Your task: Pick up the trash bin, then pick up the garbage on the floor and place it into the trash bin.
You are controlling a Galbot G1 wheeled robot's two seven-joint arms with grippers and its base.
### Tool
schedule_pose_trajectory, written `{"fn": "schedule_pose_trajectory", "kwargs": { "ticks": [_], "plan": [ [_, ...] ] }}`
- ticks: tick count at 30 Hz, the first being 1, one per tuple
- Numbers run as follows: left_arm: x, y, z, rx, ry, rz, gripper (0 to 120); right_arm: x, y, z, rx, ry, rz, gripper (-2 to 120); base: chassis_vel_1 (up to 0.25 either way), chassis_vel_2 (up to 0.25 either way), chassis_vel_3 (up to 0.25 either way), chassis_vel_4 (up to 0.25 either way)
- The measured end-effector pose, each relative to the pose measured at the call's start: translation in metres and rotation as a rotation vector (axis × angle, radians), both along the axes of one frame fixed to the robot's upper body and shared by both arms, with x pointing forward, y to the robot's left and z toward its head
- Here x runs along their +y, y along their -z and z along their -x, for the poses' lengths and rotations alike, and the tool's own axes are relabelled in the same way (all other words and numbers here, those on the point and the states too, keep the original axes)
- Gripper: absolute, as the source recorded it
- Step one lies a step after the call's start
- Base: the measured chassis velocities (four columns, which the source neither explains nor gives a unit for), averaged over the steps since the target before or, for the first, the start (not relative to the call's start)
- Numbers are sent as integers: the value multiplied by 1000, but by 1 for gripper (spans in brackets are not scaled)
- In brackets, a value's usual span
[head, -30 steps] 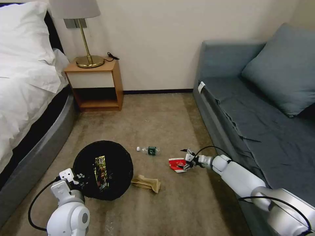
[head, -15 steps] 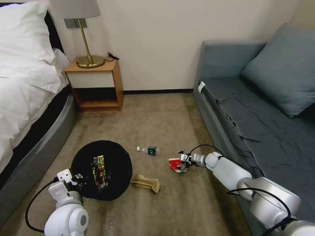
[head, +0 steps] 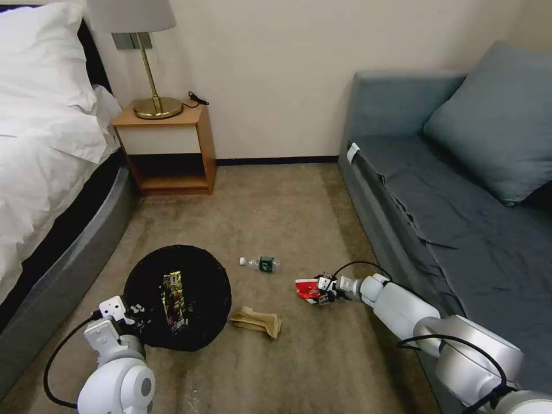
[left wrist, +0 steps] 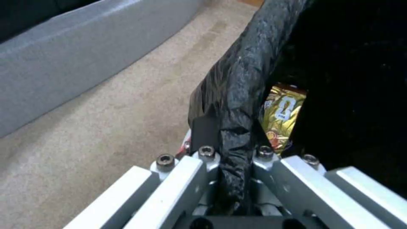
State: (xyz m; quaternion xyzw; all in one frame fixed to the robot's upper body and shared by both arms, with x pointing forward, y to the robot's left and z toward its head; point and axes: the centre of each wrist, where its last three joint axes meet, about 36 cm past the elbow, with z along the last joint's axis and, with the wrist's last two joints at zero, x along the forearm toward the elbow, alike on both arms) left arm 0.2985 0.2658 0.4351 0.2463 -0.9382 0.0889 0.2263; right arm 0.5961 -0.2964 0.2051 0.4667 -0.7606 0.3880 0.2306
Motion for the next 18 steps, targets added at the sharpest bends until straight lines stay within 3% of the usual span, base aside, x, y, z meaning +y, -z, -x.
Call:
{"fn": "schedule_pose_trajectory", "kwargs": {
  "ticks": [14,18],
  "plan": [
    [-1,-1,0,-5,-2,-5,2,-9,1,10,-32,-34,-59,3,0,0,0,0],
    [0,-2,0,-5,-3,-6,2,-15,-7,12,-52,-18,-113,0,0,0,0,0]
  ]
}}
